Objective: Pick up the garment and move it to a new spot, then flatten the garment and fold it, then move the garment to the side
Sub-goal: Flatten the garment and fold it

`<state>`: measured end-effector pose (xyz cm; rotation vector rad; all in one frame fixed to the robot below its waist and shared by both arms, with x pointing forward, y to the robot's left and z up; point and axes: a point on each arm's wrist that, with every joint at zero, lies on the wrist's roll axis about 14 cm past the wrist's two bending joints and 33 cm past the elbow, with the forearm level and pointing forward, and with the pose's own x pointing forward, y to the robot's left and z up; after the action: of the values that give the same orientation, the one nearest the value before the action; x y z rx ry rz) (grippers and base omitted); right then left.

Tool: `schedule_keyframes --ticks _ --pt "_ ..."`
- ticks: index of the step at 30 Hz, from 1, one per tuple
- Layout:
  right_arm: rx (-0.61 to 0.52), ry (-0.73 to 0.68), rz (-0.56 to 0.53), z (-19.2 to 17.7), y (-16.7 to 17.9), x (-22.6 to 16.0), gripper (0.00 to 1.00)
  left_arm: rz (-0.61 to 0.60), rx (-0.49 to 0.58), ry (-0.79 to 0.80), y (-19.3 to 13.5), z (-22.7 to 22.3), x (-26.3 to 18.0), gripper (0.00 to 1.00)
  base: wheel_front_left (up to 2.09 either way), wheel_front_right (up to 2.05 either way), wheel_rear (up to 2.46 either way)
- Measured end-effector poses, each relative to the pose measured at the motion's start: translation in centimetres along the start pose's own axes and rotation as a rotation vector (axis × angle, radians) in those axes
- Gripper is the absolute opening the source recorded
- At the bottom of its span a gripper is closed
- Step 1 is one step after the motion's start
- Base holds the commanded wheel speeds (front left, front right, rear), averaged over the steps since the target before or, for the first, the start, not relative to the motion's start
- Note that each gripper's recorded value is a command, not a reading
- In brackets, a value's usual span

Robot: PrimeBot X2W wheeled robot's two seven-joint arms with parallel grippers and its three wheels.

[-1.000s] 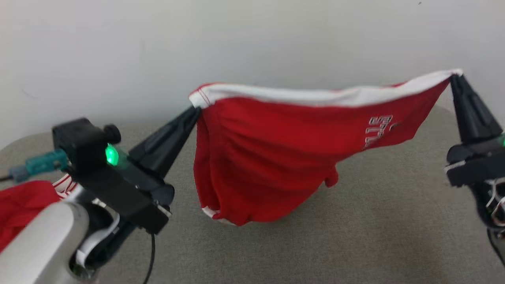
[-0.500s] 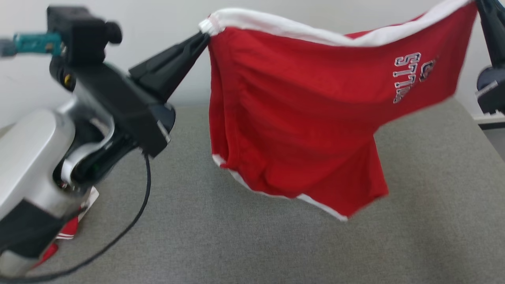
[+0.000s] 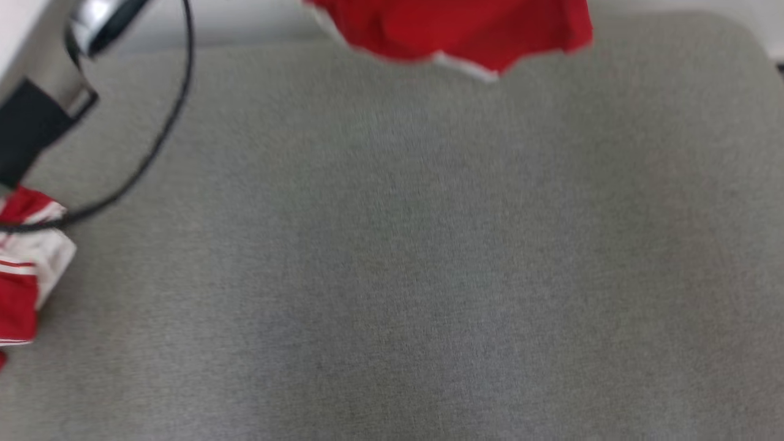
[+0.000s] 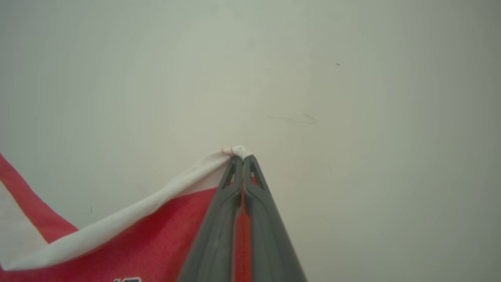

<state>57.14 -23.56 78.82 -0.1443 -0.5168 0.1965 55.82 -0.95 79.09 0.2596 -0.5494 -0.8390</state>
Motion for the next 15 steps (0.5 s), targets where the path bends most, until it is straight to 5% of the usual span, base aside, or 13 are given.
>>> schedule_keyframes --ticks 7,15 --pt "-0.002 -0.013 0.019 -5.2 1.2 2.5 0.0 0.032 0.039 -0.035 2.0 -6.5 2.1 0.0 0.0 0.0 0.0" --pt "0.047 0.237 0.069 -18.5 3.8 -4.4 0.0 -0.059 -0.291 0.11 -7.3 -20.0 -3.0 0.0 0.0 0.0 0.0"
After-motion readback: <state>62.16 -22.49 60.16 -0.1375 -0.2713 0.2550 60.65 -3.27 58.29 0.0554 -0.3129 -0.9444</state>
